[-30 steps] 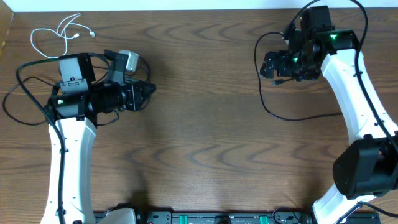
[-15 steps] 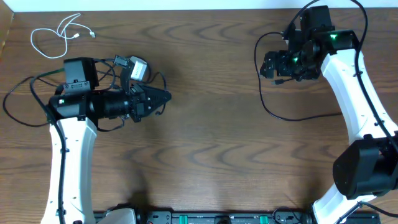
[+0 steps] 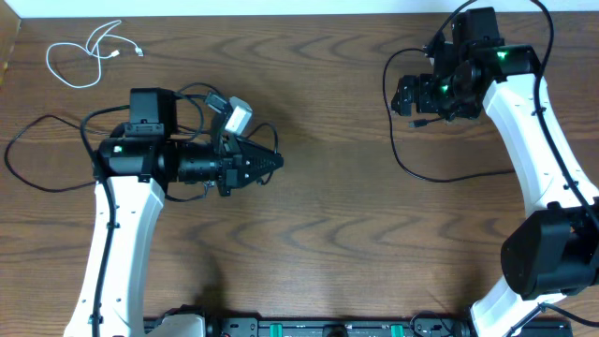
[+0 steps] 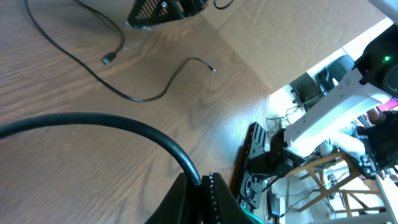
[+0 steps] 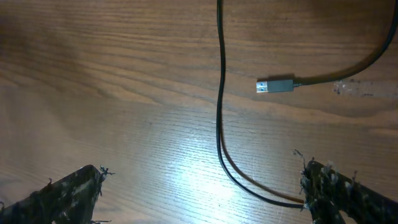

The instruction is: Untangle cables

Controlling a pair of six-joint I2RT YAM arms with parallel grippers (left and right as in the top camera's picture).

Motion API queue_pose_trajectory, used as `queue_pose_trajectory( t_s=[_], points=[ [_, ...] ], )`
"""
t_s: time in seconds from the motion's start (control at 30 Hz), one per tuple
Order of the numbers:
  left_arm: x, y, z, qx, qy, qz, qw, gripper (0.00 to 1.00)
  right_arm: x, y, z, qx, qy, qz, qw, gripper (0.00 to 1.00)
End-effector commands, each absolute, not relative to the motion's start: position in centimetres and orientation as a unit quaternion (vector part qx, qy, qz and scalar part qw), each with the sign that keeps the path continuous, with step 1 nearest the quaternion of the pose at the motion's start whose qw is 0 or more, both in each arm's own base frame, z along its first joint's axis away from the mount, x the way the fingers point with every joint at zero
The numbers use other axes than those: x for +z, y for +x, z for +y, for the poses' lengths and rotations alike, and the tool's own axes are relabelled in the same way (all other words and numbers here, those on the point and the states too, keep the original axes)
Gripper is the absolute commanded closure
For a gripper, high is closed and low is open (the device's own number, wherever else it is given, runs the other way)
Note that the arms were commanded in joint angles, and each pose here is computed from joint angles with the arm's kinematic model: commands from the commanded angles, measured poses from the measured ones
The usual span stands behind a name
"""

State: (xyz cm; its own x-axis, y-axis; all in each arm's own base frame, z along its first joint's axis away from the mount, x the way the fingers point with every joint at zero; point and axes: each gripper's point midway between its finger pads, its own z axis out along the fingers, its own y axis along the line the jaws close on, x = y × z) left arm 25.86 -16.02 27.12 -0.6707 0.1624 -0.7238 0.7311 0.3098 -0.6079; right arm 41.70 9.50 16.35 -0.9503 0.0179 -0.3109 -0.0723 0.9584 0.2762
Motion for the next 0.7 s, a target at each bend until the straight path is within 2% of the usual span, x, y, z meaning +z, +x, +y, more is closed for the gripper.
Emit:
queue_pose_trajectory(
  t_s=[0.0,0.33,0.4,0.5,0.57,0.6,0.67],
  points=[
    [27.8,26.3,-16.0,-0.5,0.316,0.748,0.301,0.92,17.4,41.8,9.7,0.149,-0.015,0.974,0.169,0.01],
    [24.1,29.8,-10.9,-0.368,0.253,0.841,0.306,0.92,17.4,41.7,9.7,0.149,-0.015,0.974,0.168,0.01],
    [23.2,30.3,-9.7,-0.337,0.237,0.86,0.302,0.76,17.4,41.7,9.7,0.149,-0.015,0.974,0.168,0.01],
    [21.1,31.0,-6.7,-0.247,0.219,0.9,0.285,0.77,17.4,41.7,9.7,0.149,-0.015,0.975,0.167,0.01],
    [20.1,31.3,-5.0,-0.194,0.203,0.921,0.272,0.45,17.4,41.7,9.8,0.149,-0.016,0.974,0.167,0.01],
    [19.6,31.5,-4.1,-0.169,0.187,0.931,0.265,0.39,17.4,41.7,9.9,0.149,-0.017,0.975,0.167,0.01],
    [19.2,31.8,-2.7,-0.135,0.154,0.944,0.258,0.37,17.4,41.7,9.9,0.149,-0.018,0.975,0.167,0.01]
  ],
)
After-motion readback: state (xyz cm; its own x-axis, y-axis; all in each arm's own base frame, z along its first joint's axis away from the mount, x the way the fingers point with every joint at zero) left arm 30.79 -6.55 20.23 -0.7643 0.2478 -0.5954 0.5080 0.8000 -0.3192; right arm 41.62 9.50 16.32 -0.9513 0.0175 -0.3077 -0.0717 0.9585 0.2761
